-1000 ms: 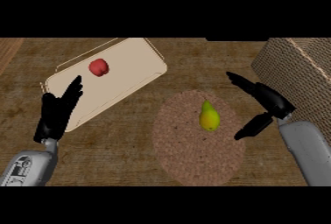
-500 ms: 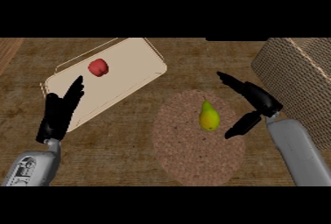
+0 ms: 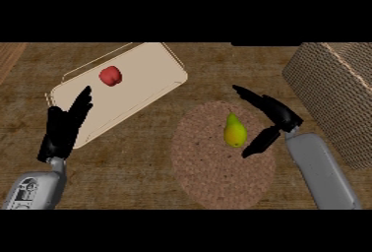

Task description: Pick the pear from the placemat and place it in the basket

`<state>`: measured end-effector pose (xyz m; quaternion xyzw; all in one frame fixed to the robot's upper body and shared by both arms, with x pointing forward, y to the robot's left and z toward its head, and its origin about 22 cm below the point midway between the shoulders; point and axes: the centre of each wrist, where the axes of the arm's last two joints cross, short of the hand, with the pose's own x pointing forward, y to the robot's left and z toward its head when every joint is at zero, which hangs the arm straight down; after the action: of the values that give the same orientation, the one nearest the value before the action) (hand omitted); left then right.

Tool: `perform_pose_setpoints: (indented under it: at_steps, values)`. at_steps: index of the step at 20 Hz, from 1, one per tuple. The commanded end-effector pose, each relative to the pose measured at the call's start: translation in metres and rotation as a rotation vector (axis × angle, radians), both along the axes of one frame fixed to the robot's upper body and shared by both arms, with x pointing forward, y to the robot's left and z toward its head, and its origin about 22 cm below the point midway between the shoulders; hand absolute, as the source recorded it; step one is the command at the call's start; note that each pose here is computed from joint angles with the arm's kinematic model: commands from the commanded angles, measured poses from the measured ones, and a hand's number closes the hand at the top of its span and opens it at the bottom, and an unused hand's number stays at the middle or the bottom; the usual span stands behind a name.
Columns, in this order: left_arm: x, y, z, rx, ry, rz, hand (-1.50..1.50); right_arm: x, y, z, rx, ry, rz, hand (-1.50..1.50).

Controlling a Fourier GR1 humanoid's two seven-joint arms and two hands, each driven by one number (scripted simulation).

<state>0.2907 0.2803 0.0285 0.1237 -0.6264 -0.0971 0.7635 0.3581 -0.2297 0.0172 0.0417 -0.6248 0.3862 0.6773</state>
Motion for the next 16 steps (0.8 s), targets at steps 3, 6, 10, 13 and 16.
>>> perform_pose_setpoints:
  at_steps: [3,6,10,13,16]
  values:
    - [0.015,-0.010,-0.009,0.005,0.000,-0.006,0.00,-0.018,0.009,-0.028,0.000,0.005,0.014,-1.50]
    - [0.009,-0.012,-0.015,0.006,0.006,0.007,0.00,-0.003,0.008,-0.009,0.008,0.024,0.014,-1.50]
    - [0.001,0.000,-0.006,-0.005,-0.004,0.008,0.00,-0.001,0.034,-0.029,-0.013,-0.002,-0.018,-1.50]
    - [0.005,0.009,-0.004,-0.001,-0.012,-0.003,0.00,0.000,0.017,-0.027,-0.017,-0.037,0.047,1.50]
    - [0.018,-0.012,-0.001,-0.015,0.016,-0.014,0.00,0.007,0.014,-0.022,-0.104,-0.125,0.035,1.50]
